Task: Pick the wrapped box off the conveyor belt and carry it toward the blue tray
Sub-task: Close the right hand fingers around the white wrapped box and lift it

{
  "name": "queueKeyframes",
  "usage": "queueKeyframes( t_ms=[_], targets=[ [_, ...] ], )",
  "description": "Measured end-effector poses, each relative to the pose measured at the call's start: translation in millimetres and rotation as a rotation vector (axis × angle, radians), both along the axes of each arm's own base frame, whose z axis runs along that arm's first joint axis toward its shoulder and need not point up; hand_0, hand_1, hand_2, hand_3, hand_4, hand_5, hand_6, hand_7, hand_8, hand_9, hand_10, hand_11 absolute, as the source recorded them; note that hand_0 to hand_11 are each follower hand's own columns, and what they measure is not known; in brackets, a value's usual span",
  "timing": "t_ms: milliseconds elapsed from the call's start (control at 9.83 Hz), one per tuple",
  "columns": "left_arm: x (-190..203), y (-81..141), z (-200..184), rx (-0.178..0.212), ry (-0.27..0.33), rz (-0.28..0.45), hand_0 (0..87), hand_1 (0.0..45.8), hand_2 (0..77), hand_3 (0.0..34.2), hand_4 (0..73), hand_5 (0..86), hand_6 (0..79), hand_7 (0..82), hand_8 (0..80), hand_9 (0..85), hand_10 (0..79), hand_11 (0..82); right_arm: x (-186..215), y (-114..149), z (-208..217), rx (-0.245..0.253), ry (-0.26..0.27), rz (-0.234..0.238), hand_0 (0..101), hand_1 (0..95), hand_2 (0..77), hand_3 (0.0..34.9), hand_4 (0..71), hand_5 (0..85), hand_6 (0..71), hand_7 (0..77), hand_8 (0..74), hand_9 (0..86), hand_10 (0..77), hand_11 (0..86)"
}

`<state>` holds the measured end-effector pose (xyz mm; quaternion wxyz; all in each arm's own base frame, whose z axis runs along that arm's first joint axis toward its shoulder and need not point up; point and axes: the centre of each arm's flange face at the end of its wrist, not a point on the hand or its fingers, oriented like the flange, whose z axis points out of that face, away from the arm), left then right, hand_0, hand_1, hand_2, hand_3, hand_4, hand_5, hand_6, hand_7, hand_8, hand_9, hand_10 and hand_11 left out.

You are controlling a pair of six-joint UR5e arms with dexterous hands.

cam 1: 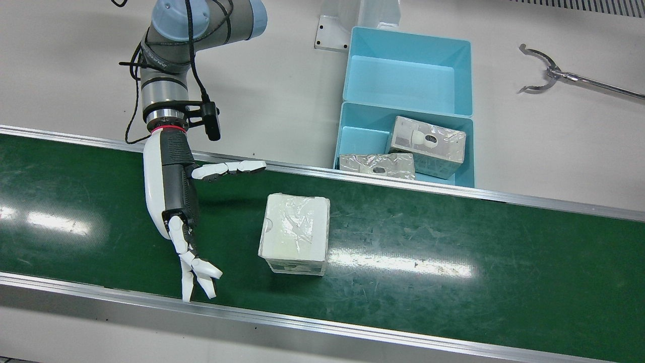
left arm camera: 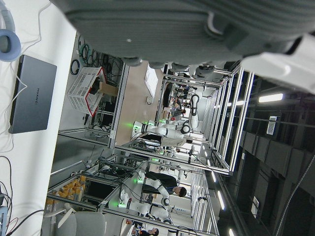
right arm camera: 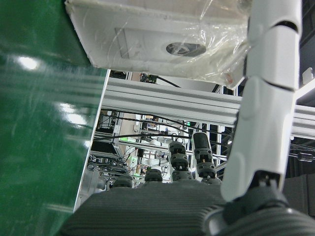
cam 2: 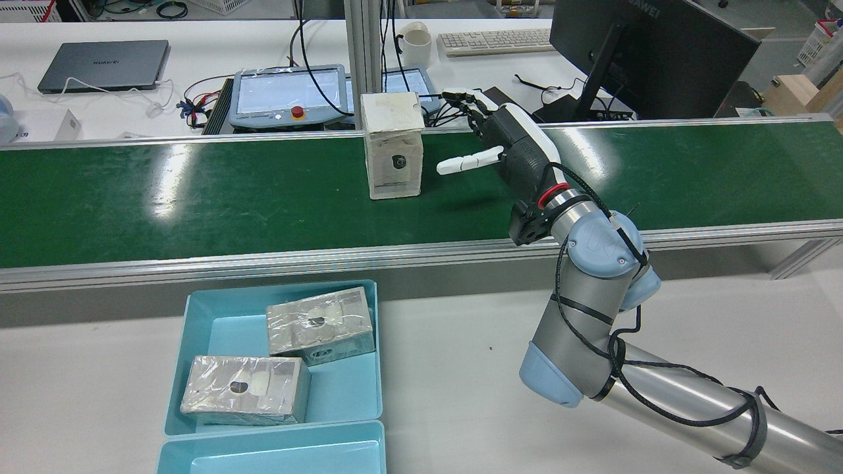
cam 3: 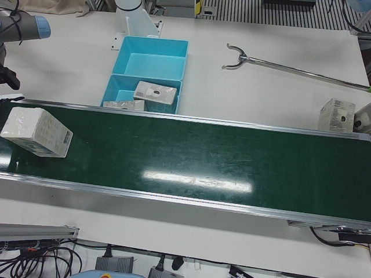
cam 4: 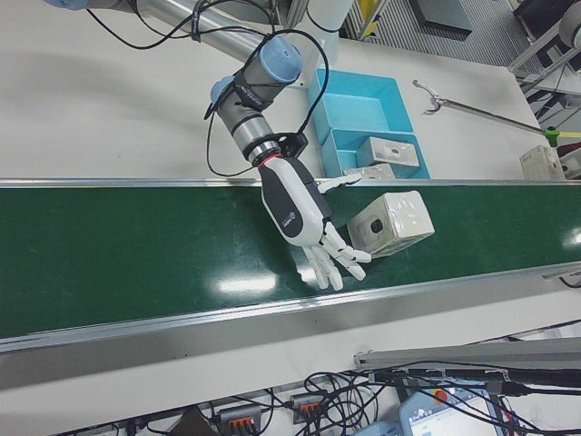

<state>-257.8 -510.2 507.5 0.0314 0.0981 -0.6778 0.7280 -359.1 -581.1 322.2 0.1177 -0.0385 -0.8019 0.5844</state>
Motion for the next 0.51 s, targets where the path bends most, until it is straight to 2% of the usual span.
queueKeyframes(
  t_ms=[508],
  targets=[
    [0.0,0.0,0.0,0.000,0.000,0.000,0.0,0.0,0.5,0.0,0.0,1.1,0.0,0.5,0.5,0.0,0.0,0.5,-3.0,-2.5,0.7,0.008,-0.007,0.003,46,12.0,9.3,6.6,3.8,26.2,3.8,3.3,1.1,1.1,0.0,1.1]
  ],
)
